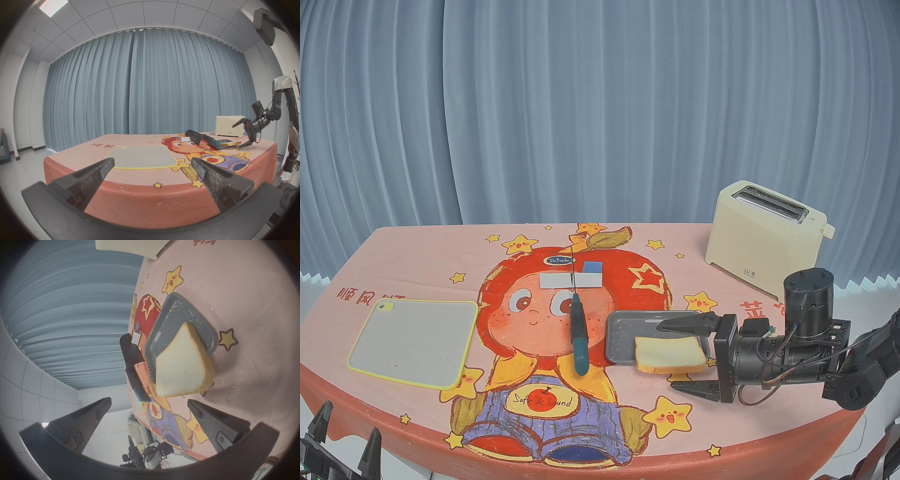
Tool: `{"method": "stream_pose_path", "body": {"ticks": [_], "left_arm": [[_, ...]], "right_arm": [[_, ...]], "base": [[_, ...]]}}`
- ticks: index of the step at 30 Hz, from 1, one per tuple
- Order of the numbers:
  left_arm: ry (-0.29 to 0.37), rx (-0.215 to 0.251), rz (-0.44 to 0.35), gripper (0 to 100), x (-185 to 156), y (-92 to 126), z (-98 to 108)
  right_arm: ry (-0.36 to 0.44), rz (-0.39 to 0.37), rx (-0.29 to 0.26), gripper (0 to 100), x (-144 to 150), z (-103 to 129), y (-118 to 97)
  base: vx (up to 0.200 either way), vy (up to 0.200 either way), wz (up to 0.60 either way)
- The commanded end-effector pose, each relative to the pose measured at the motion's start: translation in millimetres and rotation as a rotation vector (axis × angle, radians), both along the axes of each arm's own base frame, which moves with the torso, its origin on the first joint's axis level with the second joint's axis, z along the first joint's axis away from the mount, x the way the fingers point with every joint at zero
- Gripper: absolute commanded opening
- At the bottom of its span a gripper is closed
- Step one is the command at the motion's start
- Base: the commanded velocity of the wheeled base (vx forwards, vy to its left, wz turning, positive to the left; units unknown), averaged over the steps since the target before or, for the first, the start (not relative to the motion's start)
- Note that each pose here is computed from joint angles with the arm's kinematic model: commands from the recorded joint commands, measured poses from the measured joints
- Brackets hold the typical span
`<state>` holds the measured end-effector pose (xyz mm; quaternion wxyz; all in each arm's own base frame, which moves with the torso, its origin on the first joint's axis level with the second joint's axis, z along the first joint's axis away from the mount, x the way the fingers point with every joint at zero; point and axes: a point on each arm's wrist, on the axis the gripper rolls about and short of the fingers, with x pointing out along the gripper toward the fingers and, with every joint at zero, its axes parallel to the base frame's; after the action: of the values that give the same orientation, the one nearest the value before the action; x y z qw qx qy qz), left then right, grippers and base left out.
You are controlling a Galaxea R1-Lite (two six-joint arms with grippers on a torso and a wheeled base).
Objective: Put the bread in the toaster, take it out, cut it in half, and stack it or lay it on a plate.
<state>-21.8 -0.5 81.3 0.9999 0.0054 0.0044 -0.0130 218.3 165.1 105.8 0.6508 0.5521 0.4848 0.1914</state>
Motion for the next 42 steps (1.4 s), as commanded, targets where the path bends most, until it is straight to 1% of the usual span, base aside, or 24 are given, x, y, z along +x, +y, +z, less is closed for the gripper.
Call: {"method": "stream_pose_path", "body": {"ticks": [1, 10, 25, 26, 37, 42], "left_arm": [[0.017, 0.000, 0.000, 100, 1, 0, -5], [0.017, 0.000, 0.000, 100, 1, 0, -5], [0.017, 0.000, 0.000, 100, 1, 0, -5], [0.017, 0.000, 0.000, 100, 1, 0, -5], [0.017, 0.000, 0.000, 100, 1, 0, -5], [0.017, 0.000, 0.000, 100, 1, 0, -5]], "right_arm": [[0.007, -0.016, -0.005, 100, 4, -3, -2], [0.008, -0.050, -0.010, 100, 12, -4, -2], [0.029, -0.070, -0.023, 100, 22, -12, -3], [0.031, -0.070, -0.025, 0, 22, -13, -4], [0.051, -0.055, -0.041, 0, 14, -16, -3], [0.043, -0.057, -0.035, 0, 13, -13, -4]], "base": [[0.000, 0.000, 0.00], [0.000, 0.000, 0.00], [0.000, 0.000, 0.00], [0.000, 0.000, 0.00], [0.000, 0.000, 0.00], [0.000, 0.000, 0.00]]}}
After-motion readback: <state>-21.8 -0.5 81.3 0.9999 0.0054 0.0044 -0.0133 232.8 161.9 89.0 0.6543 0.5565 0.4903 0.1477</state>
